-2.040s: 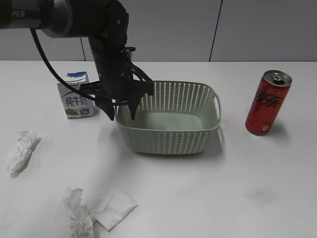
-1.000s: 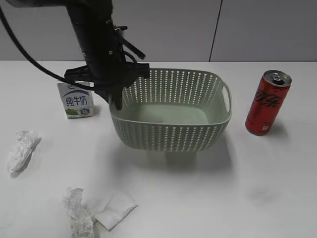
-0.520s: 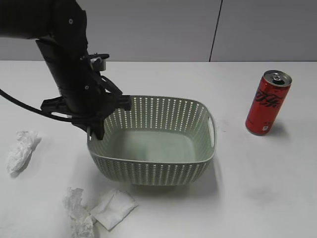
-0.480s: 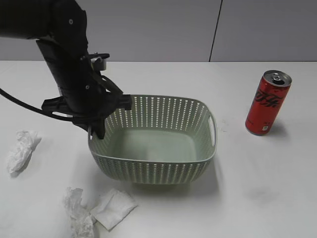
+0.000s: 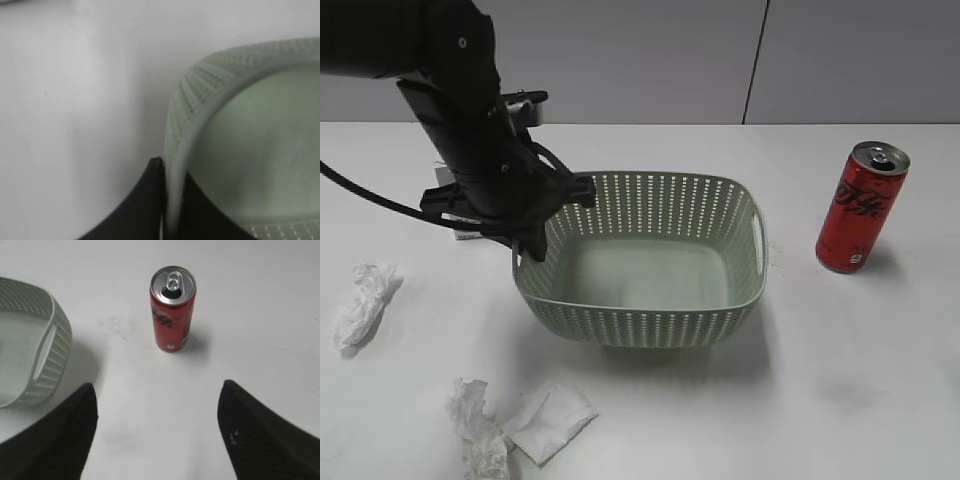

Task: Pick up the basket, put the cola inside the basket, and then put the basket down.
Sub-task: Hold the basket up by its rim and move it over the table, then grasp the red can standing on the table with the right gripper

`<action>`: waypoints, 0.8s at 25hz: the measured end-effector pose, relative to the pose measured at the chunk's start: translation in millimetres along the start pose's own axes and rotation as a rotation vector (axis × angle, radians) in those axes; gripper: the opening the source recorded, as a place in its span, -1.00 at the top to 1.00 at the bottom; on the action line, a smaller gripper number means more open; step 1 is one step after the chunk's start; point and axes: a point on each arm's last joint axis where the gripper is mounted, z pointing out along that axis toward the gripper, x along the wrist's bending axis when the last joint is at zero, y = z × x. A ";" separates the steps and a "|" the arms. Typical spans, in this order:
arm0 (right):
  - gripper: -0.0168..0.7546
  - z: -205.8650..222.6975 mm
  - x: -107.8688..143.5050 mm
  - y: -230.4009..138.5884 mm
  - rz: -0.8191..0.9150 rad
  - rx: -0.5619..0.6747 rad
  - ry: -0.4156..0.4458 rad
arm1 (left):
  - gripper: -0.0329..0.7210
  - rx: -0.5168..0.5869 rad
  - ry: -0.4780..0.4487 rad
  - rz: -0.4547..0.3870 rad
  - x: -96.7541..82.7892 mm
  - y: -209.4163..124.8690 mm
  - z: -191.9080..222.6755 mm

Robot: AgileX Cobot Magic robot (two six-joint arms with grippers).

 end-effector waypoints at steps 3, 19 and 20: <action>-0.50 36.6 -4.6 40.3 -0.020 0.030 0.002 | 0.92 0.000 -0.001 0.014 -0.1 0.0 0.0; -0.48 250.2 -19.0 77.0 -0.016 0.442 0.051 | 0.92 -0.001 -0.003 0.018 -0.3 0.1 0.0; -0.48 257.5 -19.2 72.2 -0.014 0.463 0.053 | 0.92 -0.001 -0.003 0.018 -0.3 0.1 0.0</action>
